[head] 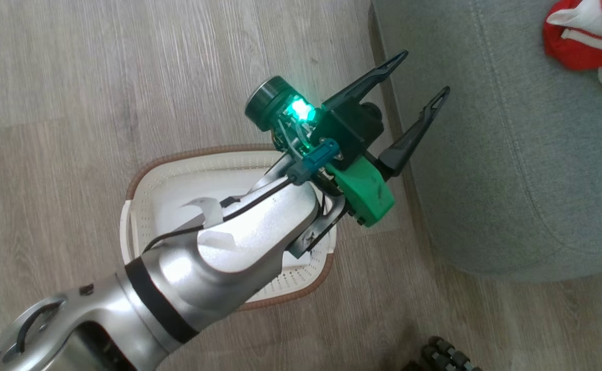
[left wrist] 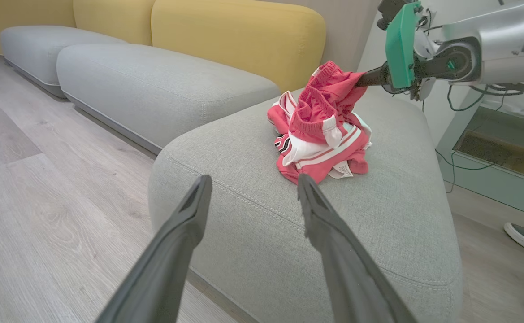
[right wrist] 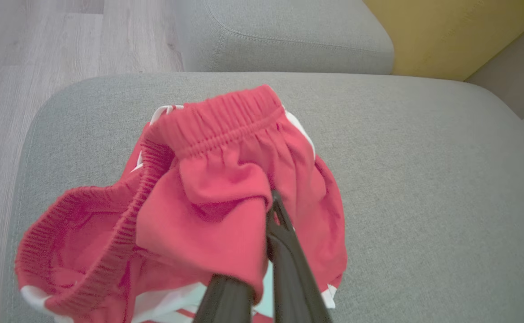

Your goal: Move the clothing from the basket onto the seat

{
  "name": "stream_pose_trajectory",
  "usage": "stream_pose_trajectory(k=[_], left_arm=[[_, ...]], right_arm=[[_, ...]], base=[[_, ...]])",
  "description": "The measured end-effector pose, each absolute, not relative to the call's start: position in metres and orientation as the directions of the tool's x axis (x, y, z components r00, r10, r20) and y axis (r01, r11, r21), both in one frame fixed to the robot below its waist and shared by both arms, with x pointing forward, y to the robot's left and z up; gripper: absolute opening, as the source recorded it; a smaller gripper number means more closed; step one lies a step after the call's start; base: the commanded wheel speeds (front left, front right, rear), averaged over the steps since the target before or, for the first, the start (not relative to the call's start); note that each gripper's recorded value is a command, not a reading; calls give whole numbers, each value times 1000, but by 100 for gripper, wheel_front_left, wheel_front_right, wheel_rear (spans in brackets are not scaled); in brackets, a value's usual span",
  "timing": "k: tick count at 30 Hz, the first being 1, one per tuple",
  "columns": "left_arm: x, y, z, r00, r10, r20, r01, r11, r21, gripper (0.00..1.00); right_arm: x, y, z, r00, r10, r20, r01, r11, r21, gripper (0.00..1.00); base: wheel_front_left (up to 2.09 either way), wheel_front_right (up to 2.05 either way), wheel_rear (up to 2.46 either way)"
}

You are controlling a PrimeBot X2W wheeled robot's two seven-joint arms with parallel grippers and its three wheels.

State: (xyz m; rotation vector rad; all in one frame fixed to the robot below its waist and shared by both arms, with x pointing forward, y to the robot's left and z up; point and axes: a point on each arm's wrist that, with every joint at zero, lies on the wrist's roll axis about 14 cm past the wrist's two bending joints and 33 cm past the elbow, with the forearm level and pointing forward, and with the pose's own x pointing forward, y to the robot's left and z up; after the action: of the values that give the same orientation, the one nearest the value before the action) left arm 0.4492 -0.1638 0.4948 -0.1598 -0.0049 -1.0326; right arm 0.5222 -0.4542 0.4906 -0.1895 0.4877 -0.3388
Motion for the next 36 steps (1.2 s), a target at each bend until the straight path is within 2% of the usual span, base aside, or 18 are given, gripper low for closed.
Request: stream_pose_trajectory(k=[1, 9, 14, 23, 31, 36], left_arm=[[448, -164, 497, 515, -853, 83, 854, 503, -130, 100], [437, -159, 516, 528, -843, 102, 847, 516, -124, 100], [427, -154, 526, 533, -839, 109, 845, 522, -116, 100], [413, -129, 543, 593, -796, 122, 805, 582, -116, 100], [406, -96, 564, 663, -733, 153, 748, 659, -82, 100], [401, -60, 571, 743, -649, 162, 666, 740, -90, 100]], right_arm=[[520, -454, 492, 825, -361, -434, 273, 928, -252, 98], [501, -449, 507, 804, -344, -486, 262, 937, -230, 100], [497, -442, 529, 839, -319, -441, 233, 943, -239, 100], [495, -409, 597, 957, -200, -211, 154, 964, -215, 100], [480, -382, 627, 993, -107, -46, 100, 986, -134, 100], [468, -366, 632, 997, -64, 42, 67, 995, -69, 100]], base=[[0, 0, 0], [0, 0, 0], [0, 0, 0], [0, 0, 0], [0, 0, 0], [0, 0, 0]])
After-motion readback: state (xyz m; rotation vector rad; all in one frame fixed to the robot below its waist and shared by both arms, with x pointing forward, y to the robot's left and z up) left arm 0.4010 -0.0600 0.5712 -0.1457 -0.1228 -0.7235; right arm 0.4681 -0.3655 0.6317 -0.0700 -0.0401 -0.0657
